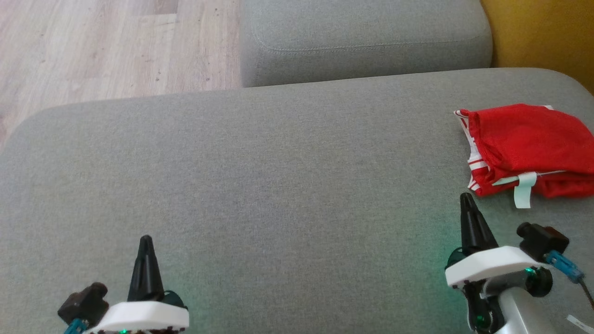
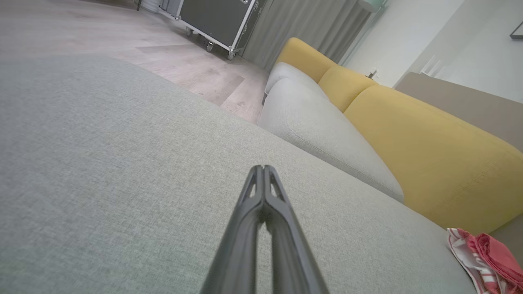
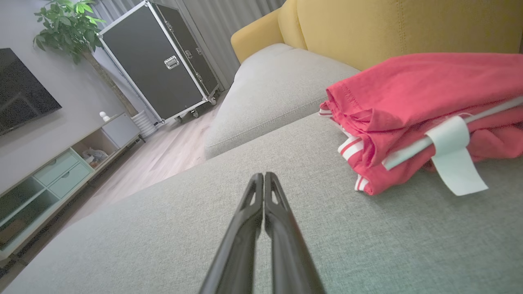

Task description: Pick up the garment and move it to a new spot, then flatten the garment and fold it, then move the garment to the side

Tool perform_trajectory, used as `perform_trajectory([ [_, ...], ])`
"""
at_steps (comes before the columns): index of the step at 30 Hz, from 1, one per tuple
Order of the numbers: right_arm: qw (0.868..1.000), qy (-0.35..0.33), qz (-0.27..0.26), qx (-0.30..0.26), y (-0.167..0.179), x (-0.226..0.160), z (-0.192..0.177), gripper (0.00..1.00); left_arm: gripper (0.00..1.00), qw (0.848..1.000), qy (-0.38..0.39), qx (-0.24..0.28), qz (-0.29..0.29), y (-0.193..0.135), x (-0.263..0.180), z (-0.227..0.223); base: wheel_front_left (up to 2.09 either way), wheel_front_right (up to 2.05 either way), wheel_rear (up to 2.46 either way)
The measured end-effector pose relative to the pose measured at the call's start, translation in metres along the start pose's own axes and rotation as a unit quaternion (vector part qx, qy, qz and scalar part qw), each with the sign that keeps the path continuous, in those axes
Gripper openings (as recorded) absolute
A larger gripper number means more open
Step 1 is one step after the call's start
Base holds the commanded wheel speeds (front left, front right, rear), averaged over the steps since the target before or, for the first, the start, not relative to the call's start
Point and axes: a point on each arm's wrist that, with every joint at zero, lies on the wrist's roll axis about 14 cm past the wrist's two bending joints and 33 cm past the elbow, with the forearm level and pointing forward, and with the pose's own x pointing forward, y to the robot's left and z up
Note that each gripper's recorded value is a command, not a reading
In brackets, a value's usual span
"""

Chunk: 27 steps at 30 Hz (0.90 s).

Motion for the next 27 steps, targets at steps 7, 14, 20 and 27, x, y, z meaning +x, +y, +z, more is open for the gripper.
perform_trajectory([
  [7, 0.999, -0.004, -0.009, 0.037, -0.003, 0.001, 0.003, 0.00, 0.00, 0.999, 0.004, -0.032, 0.007, 0.003, 0.001, 0.000, 0.00, 0.00, 0.00],
  [14, 0.997, -0.007, -0.017, 0.075, -0.007, 0.001, 0.007, 0.00, 0.00, 0.998, 0.002, -0.064, 0.016, 0.006, 0.002, 0.003, 0.00, 0.00, 0.00],
  [20, 0.994, -0.008, -0.024, 0.107, -0.010, 0.001, 0.009, 0.00, 0.00, 0.996, 0.004, -0.092, 0.021, 0.008, 0.003, 0.004, 0.00, 0.00, 0.00],
  [27, 0.989, -0.012, -0.029, 0.145, -0.012, 0.002, 0.012, 0.00, 0.00, 0.992, 0.002, -0.124, 0.022, 0.008, 0.005, 0.007, 0.00, 0.00, 0.00],
])
